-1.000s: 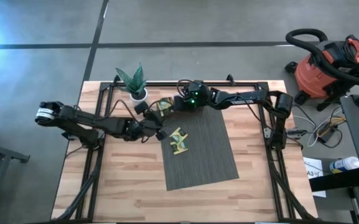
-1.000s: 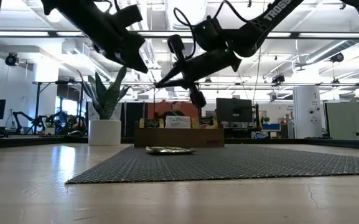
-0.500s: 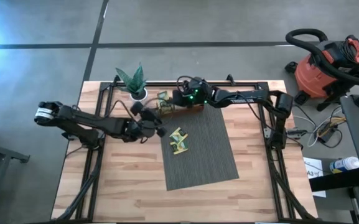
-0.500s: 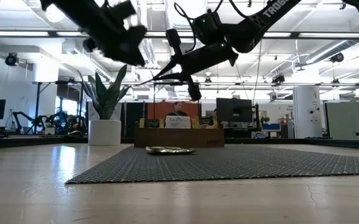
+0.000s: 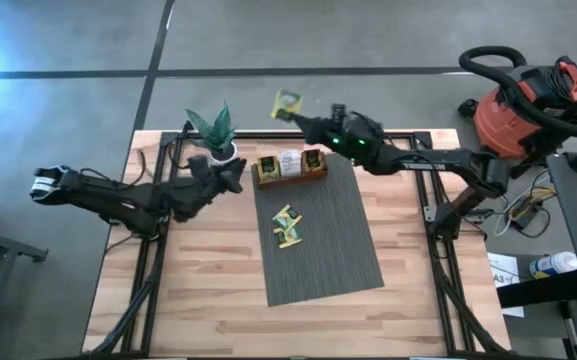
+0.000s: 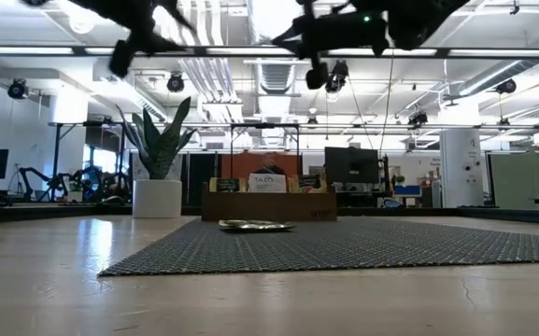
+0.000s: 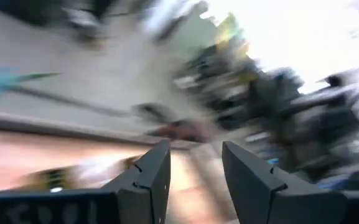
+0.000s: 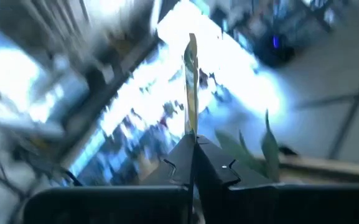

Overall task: Pick & Place Tea
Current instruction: Put the top yellow tea bag into the left compartment of the wooden organizer

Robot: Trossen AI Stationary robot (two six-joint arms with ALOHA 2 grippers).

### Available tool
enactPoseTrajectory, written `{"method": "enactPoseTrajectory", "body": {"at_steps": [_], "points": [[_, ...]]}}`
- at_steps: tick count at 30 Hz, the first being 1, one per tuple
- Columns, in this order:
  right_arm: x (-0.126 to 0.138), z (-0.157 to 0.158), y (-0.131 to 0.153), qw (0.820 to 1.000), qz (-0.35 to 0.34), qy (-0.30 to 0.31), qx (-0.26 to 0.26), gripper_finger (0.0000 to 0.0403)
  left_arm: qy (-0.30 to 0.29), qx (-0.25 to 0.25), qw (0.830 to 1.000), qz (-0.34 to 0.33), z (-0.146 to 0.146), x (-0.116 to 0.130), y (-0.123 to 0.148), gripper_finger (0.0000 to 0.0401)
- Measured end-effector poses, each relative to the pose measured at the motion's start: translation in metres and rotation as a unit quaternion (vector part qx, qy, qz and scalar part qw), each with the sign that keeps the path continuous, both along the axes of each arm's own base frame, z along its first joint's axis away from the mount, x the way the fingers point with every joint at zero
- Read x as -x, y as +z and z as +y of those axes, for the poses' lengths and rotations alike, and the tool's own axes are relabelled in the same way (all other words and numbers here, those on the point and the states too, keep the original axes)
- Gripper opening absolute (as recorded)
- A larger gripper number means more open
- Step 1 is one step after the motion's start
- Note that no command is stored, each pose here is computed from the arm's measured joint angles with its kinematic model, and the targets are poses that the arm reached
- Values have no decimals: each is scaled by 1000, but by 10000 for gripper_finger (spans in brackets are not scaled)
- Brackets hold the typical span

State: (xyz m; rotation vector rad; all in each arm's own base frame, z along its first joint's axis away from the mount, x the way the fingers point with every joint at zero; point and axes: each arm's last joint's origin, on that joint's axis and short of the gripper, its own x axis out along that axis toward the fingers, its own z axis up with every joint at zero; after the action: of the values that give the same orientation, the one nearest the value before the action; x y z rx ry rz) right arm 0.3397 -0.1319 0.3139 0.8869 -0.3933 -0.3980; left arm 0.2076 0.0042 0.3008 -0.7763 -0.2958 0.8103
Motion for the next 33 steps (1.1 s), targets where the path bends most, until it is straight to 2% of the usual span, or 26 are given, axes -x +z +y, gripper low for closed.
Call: {"method": "enactPoseTrajectory", "body": {"at_steps": [2, 5, 8, 11, 15, 19, 22, 26, 33], "points": [[9, 4, -1, 998, -54, -23, -13, 8, -34, -18, 996, -85, 3, 2, 3, 140], [17, 9, -6, 991, -126, -20, -33, 8, -47, -38, 980, -192, 12, 6, 1, 140], [16, 18, -8, 986, -160, -5, -46, 8, -47, -41, 969, -239, 22, 8, -4, 140], [9, 29, -10, 987, -152, 10, -47, 8, -78, -36, 968, -238, 28, -1, -7, 140], [-2, 42, 0, 988, -153, 22, -20, 8, -103, -35, 966, -235, 32, -19, -2, 140], [-10, 49, 5, 990, -140, 1, -12, 9, -103, -46, 965, -237, 34, -35, 10, 140], [-15, 51, 6, 992, -125, -2, -15, 9, -128, -61, 960, -240, 34, -45, 20, 140], [-17, 53, 8, 993, -117, 0, -10, 9, -129, -91, 958, -238, 35, -52, 34, 140], [-17, 54, 9, 993, -119, 1, -10, 9, -116, -98, 959, -241, 42, -51, 40, 140]]}}
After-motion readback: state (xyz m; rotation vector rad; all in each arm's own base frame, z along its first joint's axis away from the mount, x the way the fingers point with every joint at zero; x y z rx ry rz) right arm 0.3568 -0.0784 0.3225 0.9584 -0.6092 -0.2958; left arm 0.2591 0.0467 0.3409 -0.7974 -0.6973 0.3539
